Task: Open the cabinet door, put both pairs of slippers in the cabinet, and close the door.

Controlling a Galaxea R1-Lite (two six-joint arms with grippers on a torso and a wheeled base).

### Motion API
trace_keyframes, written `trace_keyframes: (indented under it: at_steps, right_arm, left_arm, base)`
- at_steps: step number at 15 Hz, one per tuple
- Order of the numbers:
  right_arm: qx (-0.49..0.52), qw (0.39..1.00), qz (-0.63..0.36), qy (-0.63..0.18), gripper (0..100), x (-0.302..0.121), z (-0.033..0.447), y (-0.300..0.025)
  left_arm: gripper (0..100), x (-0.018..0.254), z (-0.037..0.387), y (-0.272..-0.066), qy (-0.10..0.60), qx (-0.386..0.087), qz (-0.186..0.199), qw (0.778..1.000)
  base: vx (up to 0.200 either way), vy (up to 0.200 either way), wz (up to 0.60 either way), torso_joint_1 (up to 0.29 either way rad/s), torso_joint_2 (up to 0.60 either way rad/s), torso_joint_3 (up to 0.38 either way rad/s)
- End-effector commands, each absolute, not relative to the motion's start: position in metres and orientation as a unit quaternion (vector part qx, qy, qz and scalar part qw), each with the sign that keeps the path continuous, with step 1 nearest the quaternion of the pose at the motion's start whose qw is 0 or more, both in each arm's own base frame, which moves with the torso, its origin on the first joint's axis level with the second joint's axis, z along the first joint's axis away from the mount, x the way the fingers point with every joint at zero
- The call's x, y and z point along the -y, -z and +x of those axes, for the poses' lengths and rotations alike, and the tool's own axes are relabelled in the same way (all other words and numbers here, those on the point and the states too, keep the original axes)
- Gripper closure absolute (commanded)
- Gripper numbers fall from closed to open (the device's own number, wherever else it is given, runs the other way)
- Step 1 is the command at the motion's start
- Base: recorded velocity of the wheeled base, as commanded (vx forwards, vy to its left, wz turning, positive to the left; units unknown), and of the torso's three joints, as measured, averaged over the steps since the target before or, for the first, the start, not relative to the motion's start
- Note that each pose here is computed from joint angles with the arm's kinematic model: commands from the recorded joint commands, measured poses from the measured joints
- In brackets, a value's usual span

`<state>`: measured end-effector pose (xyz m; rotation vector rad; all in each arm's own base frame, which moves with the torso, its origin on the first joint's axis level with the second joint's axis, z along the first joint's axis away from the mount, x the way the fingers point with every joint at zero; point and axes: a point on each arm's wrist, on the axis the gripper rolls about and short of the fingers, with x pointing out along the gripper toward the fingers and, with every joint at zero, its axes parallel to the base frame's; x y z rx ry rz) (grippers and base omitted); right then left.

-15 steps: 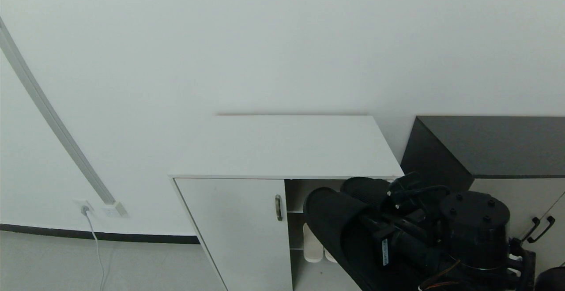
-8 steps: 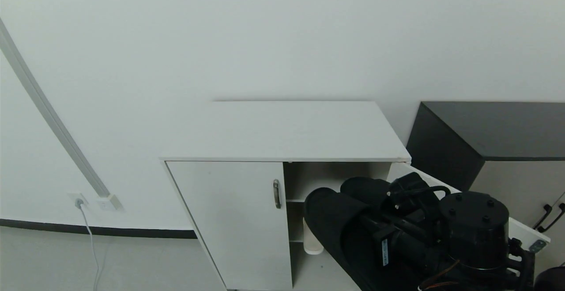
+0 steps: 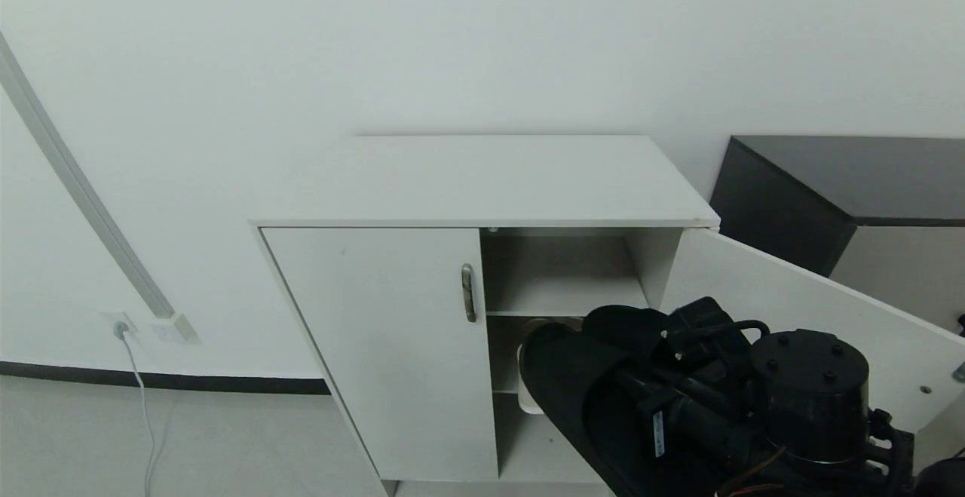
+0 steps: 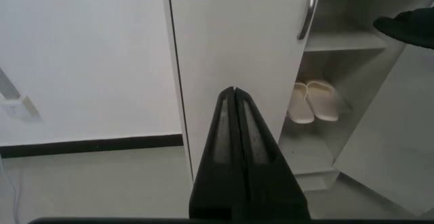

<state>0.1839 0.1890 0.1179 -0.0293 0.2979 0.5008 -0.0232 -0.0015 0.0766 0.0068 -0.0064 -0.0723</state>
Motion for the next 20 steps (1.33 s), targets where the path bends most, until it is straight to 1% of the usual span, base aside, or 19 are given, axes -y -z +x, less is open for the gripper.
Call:
trace_keyframes:
  at_steps: [1, 11, 17, 20]
  right_arm:
    - [-0.15, 0.957, -0.017, -0.246, 100, -0.1897, 0.1847, -0.1157]
    - [-0.157, 0.955, -0.021, -0.25, 100, -0.1912, 0.1843, -0.1108]
    - [-0.156, 0.955, -0.019, -0.251, 100, -0.1921, 0.1835, -0.1111]
    - [-0.156, 0.955, -0.019, -0.253, 100, -0.1925, 0.1828, -0.1115]
  left_arm:
    - [100, 0.0016, -0.0231, -0.0765, 0.036, 0.002, 0.003, 0.999]
    - [100, 0.0016, -0.0231, -0.0765, 0.036, 0.002, 0.003, 0.999]
    - [100, 0.0016, -0.0231, -0.0765, 0.036, 0.002, 0.003, 0.999]
    - [100, 0.0016, -0.0231, -0.0765, 0.036, 0.002, 0.003, 0.999]
  base:
    - [0.0, 0.0, 0.0, -0.183, 0.49, 0.315]
    - [0.0, 0.0, 0.0, -0.138, 0.47, 0.333]
    - [0.0, 0.0, 0.0, -0.053, 0.44, 0.391]
    - [0.0, 0.0, 0.0, 0.002, 0.2, 0.186]
